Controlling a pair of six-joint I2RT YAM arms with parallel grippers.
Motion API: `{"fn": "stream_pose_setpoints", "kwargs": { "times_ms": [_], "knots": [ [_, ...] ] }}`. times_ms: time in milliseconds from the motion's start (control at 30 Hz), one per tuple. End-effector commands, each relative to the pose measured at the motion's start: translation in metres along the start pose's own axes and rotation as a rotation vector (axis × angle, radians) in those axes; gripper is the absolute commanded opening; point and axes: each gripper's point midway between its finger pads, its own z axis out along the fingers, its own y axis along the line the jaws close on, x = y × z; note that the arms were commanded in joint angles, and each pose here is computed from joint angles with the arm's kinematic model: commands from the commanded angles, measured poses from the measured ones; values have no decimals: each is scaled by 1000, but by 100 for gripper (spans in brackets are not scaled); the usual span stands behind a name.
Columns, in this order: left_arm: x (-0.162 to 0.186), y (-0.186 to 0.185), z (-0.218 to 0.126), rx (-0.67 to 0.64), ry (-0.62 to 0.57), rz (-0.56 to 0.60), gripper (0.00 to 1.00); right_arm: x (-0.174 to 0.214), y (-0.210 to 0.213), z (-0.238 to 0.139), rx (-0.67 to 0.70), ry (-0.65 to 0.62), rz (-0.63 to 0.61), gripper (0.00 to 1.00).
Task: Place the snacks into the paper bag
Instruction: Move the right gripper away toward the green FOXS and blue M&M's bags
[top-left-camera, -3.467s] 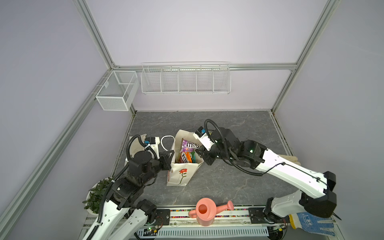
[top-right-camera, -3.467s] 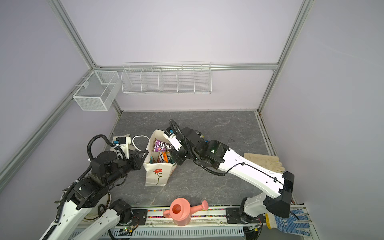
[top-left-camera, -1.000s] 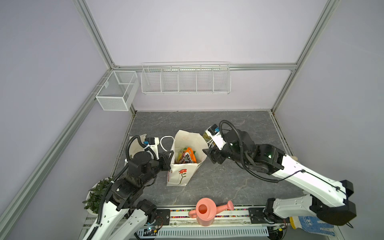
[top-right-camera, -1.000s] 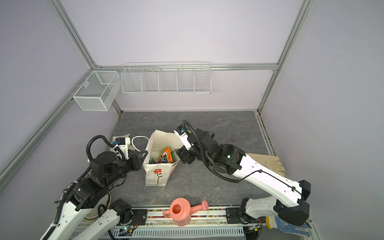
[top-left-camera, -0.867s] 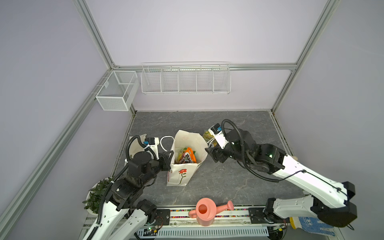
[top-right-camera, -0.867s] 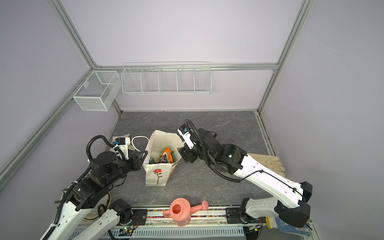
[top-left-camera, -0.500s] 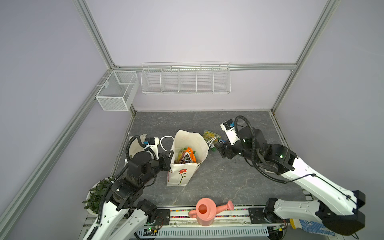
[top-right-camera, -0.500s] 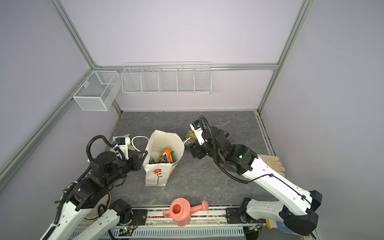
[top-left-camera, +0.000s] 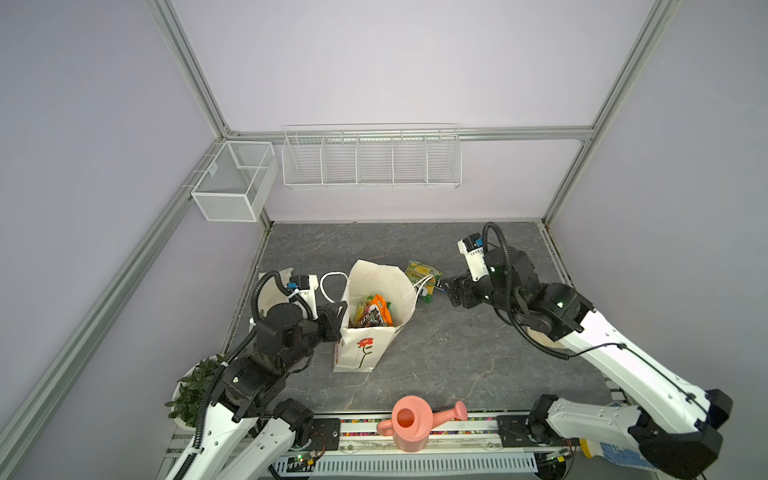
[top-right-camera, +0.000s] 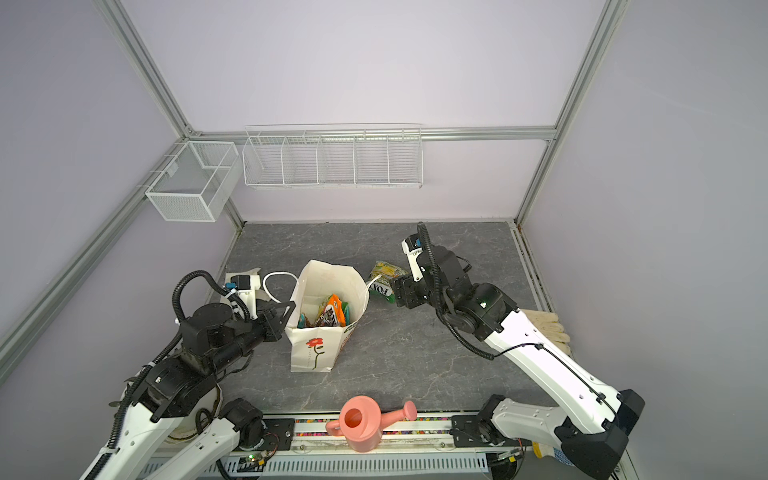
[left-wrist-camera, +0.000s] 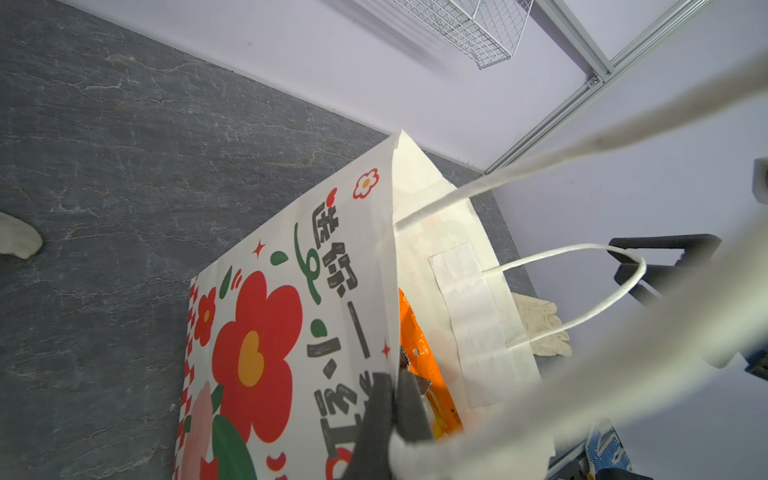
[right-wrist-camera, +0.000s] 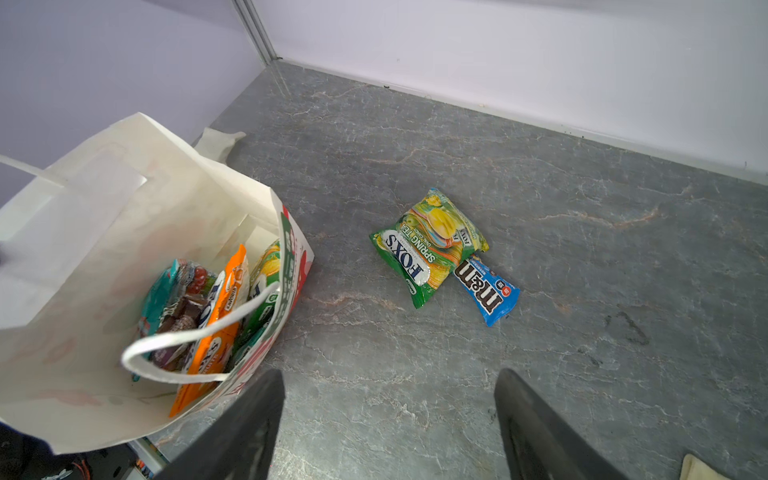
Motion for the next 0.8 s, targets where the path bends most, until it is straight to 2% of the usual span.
{"fn": "stream_pose_setpoints", "kwargs": {
  "times_ms": [0,400,767],
  "knots": [
    [-10,-5,-6,21,-48,-6,0,11,-7,11,-4,44,61,82],
    [-9,-4,-6,16,-46,-4,0,34,-38,44,17,135,170,81],
    [-8,-3,-5,14,-44,-3,0,48,-82,76,94,204,153,78]
  ]
}}
